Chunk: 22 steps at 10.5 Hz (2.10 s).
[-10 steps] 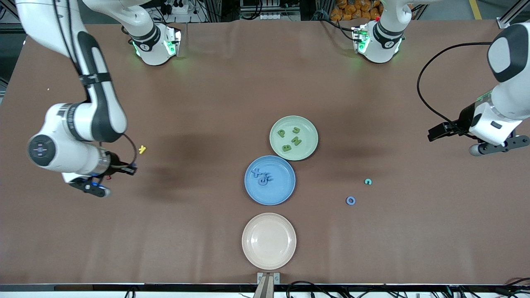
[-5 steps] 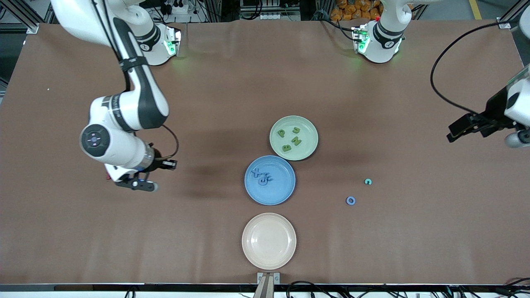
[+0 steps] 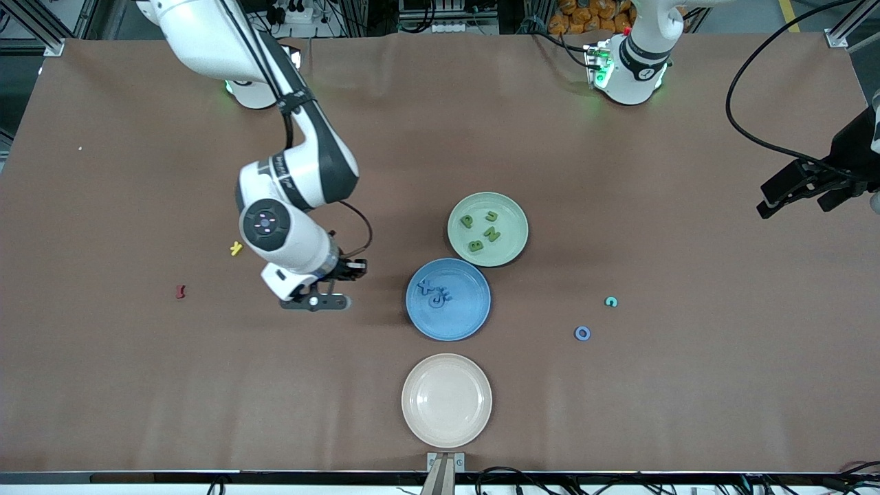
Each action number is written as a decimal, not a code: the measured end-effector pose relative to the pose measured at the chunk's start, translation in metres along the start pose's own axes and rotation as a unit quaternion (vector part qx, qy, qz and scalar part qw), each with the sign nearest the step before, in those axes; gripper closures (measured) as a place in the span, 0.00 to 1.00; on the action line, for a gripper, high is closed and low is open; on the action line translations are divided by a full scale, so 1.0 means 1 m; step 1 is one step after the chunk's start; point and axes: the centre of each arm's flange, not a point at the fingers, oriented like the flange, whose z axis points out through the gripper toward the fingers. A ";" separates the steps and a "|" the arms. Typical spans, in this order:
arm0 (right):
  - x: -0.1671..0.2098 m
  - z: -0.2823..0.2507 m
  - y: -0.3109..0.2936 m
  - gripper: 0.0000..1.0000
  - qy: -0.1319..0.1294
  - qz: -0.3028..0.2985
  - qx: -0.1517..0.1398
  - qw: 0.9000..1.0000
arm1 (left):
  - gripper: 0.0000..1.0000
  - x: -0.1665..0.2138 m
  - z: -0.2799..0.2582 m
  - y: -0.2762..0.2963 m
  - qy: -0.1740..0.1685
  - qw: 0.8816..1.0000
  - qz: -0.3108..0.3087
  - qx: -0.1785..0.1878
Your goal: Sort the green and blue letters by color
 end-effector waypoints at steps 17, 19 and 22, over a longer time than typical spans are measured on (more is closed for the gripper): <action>-0.007 0.064 -0.109 0.60 0.127 -0.017 0.095 0.987 | 0.00 -0.034 -0.013 0.015 -0.015 1.000 0.008 0.006; -0.011 0.065 -0.115 0.29 0.124 0.000 0.098 0.987 | 0.00 -0.033 -0.020 0.014 -0.006 1.000 0.007 0.007; -0.010 0.064 -0.114 0.00 0.125 0.000 0.097 0.987 | 0.00 -0.033 -0.035 0.017 0.009 0.999 0.036 0.009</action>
